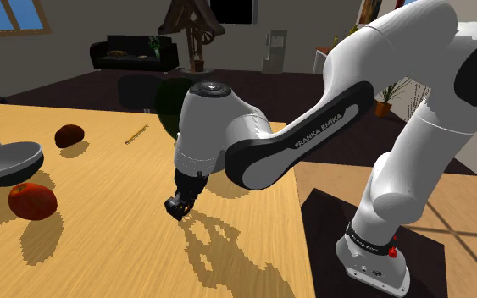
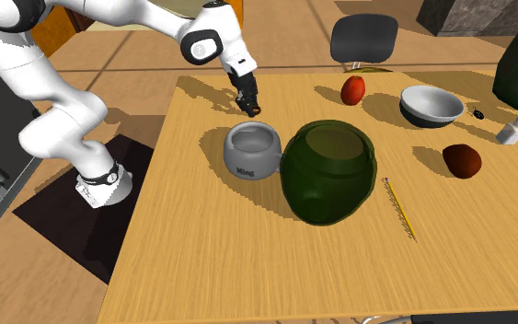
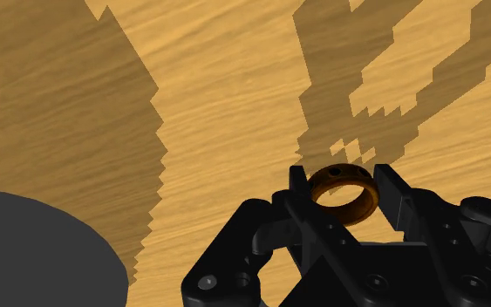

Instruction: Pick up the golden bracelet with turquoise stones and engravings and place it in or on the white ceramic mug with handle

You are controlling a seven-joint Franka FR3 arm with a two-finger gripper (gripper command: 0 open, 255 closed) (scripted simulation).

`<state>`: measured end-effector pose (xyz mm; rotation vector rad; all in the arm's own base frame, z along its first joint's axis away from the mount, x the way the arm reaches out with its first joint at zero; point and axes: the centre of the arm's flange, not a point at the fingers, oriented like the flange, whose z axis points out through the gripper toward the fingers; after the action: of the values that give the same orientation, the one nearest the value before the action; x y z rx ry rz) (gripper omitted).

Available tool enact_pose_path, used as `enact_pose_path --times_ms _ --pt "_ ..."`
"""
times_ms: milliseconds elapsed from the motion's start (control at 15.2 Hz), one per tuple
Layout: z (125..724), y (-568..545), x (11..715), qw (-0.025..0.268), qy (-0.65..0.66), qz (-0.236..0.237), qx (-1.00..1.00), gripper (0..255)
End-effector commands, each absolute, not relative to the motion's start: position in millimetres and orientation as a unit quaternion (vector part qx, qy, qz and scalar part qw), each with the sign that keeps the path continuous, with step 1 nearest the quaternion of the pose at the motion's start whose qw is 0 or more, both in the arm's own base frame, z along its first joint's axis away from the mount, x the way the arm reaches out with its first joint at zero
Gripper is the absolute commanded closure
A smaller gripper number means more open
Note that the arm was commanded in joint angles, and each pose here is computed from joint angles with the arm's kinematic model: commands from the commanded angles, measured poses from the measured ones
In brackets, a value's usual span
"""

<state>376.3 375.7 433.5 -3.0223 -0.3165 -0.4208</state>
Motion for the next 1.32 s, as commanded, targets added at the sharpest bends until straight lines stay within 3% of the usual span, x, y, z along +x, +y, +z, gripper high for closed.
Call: enact_pose_path --times_ms 0,1254 --pt "434 376 376 0.037 -0.103 -0.137 -0.984 255" --pt "518 376 376 0.037 -0.103 -0.137 -0.984 255"
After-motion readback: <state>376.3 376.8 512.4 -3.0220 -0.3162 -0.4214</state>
